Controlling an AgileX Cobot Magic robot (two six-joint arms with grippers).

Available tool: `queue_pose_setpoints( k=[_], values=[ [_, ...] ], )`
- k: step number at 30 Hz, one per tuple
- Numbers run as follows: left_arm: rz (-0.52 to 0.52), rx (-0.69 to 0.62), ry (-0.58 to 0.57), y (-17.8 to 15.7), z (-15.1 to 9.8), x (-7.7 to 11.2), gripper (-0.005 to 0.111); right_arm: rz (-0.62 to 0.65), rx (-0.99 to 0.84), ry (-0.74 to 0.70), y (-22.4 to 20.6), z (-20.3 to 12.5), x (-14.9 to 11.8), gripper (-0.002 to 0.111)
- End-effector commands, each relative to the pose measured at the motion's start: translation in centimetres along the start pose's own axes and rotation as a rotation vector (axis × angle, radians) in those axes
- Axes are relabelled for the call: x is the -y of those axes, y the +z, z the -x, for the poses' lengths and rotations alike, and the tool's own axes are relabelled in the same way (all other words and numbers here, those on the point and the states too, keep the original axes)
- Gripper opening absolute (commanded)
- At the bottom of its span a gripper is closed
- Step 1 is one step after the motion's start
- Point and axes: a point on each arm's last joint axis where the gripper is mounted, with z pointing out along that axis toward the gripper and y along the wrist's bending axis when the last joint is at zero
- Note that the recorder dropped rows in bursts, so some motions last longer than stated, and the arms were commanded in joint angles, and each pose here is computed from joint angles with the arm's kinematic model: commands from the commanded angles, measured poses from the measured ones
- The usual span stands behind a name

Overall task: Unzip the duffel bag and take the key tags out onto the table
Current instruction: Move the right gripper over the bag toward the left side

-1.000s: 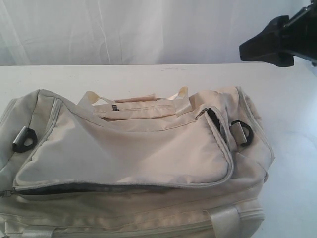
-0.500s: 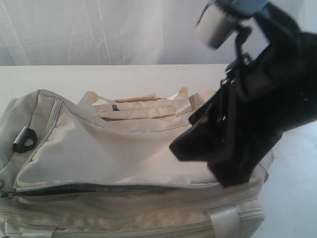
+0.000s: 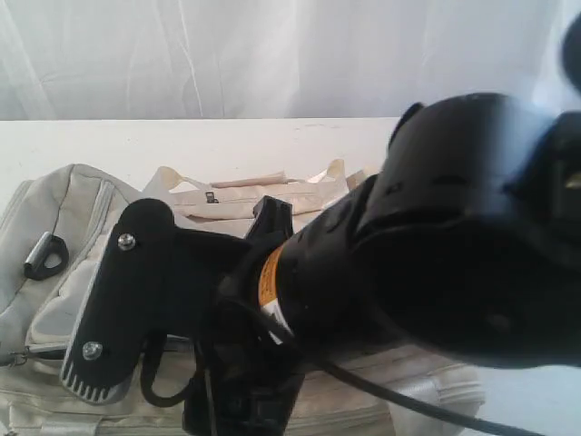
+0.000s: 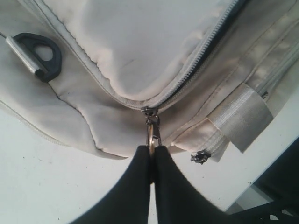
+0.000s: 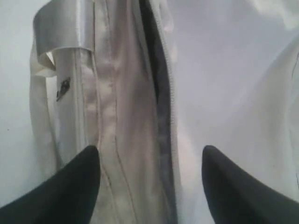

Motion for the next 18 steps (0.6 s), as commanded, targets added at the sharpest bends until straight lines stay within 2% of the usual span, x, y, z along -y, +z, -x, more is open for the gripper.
queue_pose_setpoints(
  k=[1, 3, 7, 14, 16, 17, 18],
  values=[
    [-0.007, -0.019, 0.000, 0.1, -0.4, 0.1, 0.000, -0.026, 0.040, -0.020, 1.7, 0.8, -0.4, 0.055],
    [-0.007, -0.019, 0.000, 0.1, -0.4, 0.1, 0.000, -0.027, 0.065, -0.022, 2.4, 1.2, -0.5, 0.046],
    [-0.007, -0.019, 0.000, 0.1, -0.4, 0.1, 0.000, -0.007, 0.007, -0.025, 3.3, 0.8, -0.7, 0.036],
    [-0.007, -0.022, -0.002, 0.1, -0.4, 0.1, 0.000, 0.009, -0.043, -0.030, 4.1, 0.4, -0.9, 0.032],
    [-0.007, -0.024, -0.002, 0.1, -0.4, 0.1, 0.000, 0.010, -0.050, -0.029, 4.1, 0.3, -0.9, 0.017],
    [-0.007, -0.025, -0.002, 0.0, -0.4, 0.1, 0.000, 0.017, -0.058, -0.023, 4.1, 0.2, -0.9, 0.004],
    [-0.007, -0.025, -0.002, 0.0, -0.4, 0.1, 0.000, 0.018, -0.061, -0.023, 4.1, 0.2, -1.0, 0.000]
  ],
)
